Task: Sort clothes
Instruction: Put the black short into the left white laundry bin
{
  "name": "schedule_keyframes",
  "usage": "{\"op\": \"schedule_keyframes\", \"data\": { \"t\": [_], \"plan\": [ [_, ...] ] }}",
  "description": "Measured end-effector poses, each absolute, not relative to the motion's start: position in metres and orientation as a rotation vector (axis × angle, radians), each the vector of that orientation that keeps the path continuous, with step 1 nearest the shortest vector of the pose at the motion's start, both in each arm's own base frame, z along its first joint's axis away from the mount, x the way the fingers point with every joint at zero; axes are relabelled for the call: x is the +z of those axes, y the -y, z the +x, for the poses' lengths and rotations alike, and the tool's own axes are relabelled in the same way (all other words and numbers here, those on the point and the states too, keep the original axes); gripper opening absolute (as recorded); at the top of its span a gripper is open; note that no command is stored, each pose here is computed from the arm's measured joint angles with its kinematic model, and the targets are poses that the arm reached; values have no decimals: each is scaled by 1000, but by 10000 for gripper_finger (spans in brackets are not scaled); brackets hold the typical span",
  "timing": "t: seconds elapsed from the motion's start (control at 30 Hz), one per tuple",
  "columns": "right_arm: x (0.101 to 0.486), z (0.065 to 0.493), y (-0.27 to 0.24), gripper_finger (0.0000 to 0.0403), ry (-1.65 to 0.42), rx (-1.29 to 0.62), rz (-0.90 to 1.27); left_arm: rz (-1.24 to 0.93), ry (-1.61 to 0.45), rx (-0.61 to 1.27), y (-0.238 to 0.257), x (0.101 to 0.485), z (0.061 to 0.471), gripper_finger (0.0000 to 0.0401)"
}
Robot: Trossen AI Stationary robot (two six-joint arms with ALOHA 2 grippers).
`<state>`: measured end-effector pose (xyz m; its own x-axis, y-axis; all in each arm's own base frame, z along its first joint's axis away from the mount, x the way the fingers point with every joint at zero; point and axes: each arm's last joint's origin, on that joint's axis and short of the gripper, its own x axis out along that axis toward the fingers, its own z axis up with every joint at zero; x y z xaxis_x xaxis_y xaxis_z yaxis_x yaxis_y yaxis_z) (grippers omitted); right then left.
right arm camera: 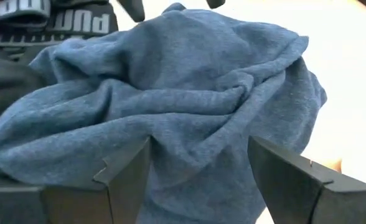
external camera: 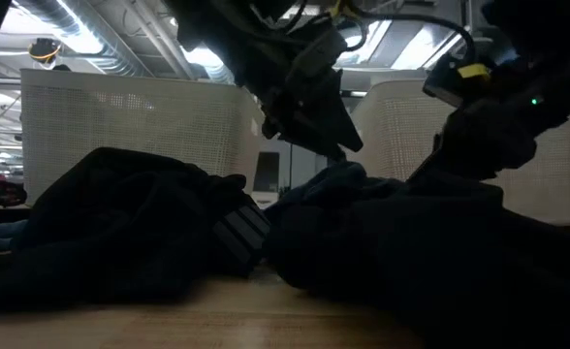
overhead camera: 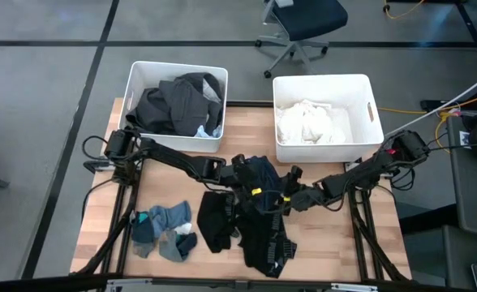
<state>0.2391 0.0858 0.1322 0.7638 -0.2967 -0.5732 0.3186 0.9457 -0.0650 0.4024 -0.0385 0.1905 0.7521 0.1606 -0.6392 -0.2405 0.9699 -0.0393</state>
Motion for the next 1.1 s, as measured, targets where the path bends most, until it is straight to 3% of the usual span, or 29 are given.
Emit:
{"op": "schedule_keyframes", "data": {
  "t": [0.23,0.5,0.77,0.93,1.1],
  "plan": [
    [127,238,-83,270,-582,-323,45,-170,-726,272,29,187,400,272],
    [118,245,-86,270,-549,-301,15,-190,-770,307,30,156,408,276],
    [103,253,-88,270,-550,-289,-26,-236,-688,304,31,122,425,275],
    [96,257,-90,270,-578,-268,-52,-228,-691,309,28,107,429,234],
    [95,259,-91,270,-582,-262,-61,-199,-715,320,24,93,431,138]
  ]
}}
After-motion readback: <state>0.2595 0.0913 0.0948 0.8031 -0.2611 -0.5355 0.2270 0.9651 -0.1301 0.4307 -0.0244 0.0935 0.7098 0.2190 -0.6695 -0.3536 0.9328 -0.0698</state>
